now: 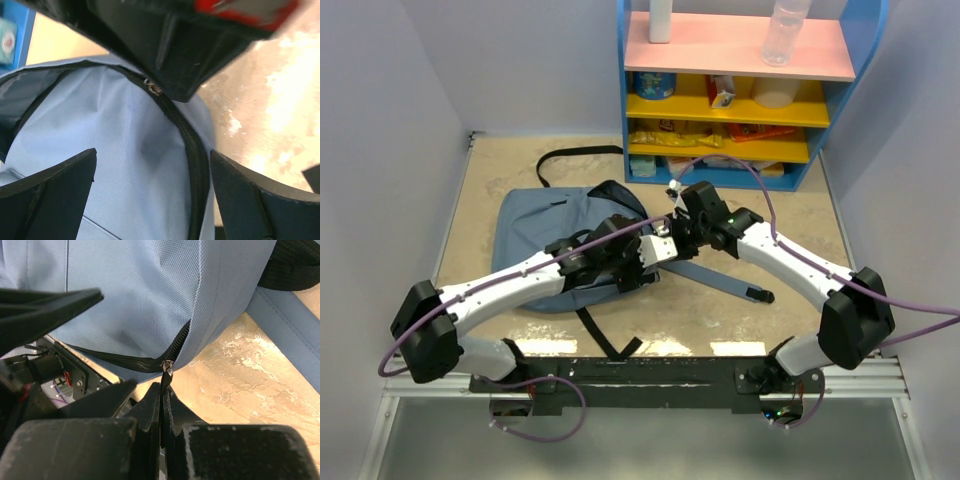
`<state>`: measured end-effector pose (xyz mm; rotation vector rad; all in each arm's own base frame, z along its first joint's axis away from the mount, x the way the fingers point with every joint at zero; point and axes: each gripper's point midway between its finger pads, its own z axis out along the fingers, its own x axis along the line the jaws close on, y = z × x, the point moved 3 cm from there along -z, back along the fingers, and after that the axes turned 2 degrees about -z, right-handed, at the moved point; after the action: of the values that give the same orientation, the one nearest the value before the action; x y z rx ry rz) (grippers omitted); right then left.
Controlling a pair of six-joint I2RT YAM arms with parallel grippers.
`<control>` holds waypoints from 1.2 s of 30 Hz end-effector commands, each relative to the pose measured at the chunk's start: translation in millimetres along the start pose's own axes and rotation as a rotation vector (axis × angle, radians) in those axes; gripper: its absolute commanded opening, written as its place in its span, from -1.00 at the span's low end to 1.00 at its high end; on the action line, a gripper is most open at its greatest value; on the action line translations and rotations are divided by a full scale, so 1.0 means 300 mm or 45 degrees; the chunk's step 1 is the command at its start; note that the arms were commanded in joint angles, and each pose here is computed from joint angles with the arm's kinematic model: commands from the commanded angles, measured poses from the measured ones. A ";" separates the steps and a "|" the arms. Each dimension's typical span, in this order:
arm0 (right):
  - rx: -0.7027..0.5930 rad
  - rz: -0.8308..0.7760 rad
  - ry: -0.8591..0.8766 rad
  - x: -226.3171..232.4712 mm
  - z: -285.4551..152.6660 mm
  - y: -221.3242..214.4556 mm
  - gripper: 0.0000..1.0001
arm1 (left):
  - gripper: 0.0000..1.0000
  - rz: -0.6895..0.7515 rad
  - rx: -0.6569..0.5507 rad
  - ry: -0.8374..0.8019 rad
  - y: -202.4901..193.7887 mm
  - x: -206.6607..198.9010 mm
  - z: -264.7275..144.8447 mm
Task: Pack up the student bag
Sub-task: Zip the student bag at the center of the board.
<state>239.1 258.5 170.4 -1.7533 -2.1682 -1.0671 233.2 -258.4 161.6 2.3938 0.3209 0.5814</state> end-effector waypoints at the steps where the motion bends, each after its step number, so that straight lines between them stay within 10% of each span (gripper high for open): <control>1: -0.083 -0.053 0.087 0.072 -0.044 0.073 -1.00 | 1.00 0.043 -0.174 -0.180 0.118 -0.019 -0.104; 31: -0.074 -0.055 0.116 0.081 -0.036 0.072 -1.00 | 0.96 -0.059 -0.034 0.040 0.024 0.036 0.031; 35: -0.078 -0.062 0.116 0.084 -0.043 0.074 -1.00 | 0.11 -0.059 0.010 -0.049 -0.008 -0.008 0.045; 36: -0.078 -0.062 0.116 0.084 -0.045 0.074 -1.00 | -0.41 -0.061 0.013 -0.082 -0.018 -0.025 0.047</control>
<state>240.2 262.2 174.2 -1.7255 -2.1650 -1.0838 240.2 -260.3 155.2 2.3979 0.3674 0.5432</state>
